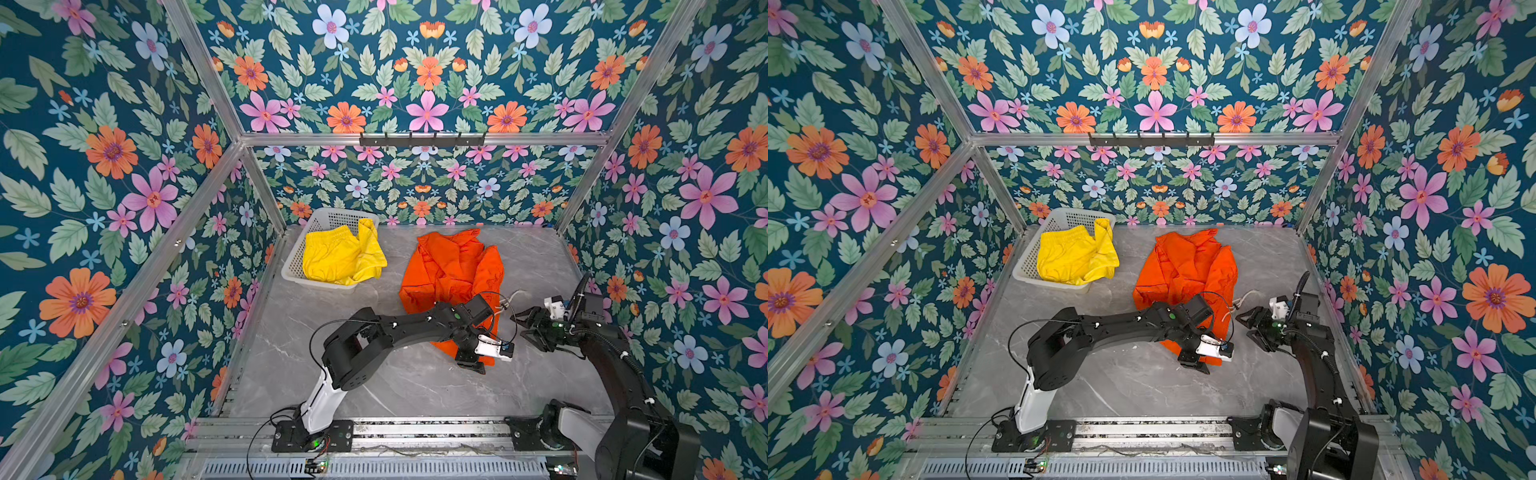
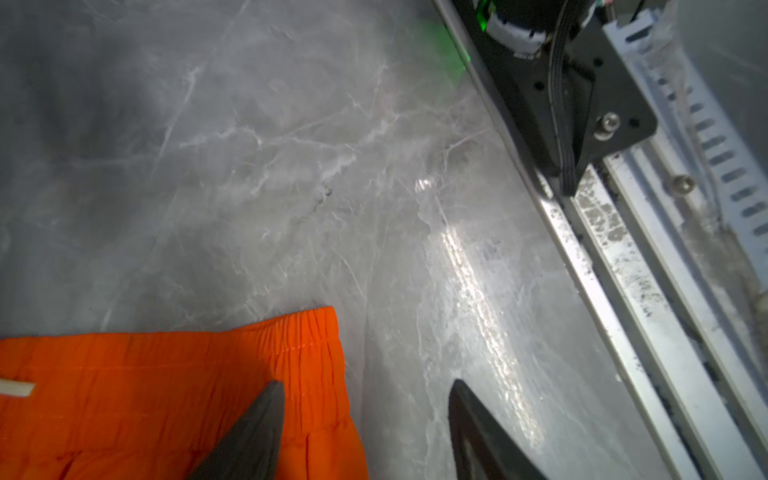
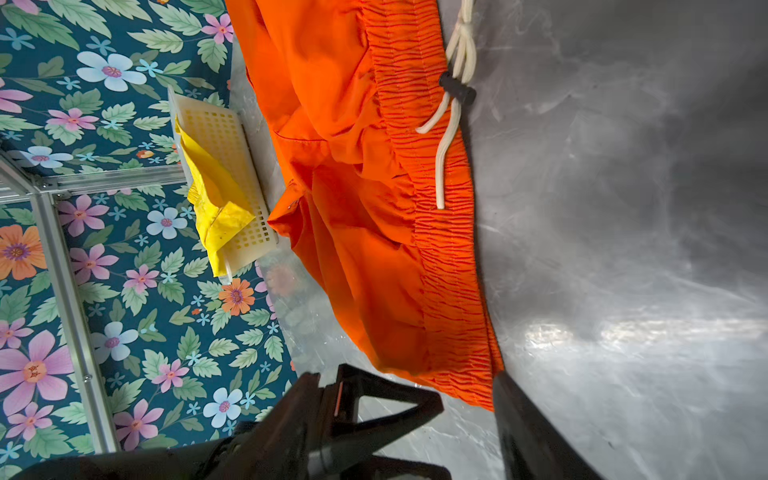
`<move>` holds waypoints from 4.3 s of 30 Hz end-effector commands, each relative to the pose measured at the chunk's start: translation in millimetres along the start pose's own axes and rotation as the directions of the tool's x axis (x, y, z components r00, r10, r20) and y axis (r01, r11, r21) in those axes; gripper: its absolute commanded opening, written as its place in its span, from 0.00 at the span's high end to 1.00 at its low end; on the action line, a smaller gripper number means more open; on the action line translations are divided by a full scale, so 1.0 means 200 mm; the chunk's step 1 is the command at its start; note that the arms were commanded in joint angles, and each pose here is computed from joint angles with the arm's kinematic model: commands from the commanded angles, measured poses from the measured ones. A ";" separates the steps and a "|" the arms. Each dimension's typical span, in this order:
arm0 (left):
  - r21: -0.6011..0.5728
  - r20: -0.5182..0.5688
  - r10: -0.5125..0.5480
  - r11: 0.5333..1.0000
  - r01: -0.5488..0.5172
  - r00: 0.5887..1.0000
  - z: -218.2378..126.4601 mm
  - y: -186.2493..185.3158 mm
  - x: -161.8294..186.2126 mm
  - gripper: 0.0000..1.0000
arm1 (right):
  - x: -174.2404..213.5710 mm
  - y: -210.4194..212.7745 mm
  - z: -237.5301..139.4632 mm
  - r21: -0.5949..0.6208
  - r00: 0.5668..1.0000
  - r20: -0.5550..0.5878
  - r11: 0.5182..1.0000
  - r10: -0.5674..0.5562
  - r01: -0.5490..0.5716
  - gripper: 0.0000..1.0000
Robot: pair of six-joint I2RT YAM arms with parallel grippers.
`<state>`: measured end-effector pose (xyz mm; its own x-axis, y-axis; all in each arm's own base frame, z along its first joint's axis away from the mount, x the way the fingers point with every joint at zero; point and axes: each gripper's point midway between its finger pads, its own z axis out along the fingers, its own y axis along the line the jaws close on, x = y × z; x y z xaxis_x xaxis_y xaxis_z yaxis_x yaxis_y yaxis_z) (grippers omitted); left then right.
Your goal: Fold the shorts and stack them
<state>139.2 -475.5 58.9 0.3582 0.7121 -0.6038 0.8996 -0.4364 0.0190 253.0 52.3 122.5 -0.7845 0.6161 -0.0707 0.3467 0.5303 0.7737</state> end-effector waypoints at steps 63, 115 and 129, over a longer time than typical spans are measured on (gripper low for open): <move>-0.457 0.654 -0.204 0.661 0.596 0.728 -1.05 0.40 0.04 0.32 | -0.34 1.55 -0.71 -0.369 0.855 0.402 0.796 -0.328 0.480 0.96; -0.507 0.756 0.005 0.636 0.581 0.654 -0.77 0.56 0.25 0.26 | -0.31 2.03 -1.10 -0.415 0.712 0.549 0.596 -0.438 0.687 0.99; -0.441 0.797 0.007 0.689 0.575 0.604 -0.77 0.63 0.24 0.42 | -0.29 2.03 -1.10 -0.427 0.716 0.544 0.590 -0.438 0.686 0.99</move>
<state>315.8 -408.3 143.7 0.0056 0.0236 -0.9997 0.9136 0.4064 0.0148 332.6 100.9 567.7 -0.4679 0.5363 -0.7024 -0.5043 0.4907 0.7106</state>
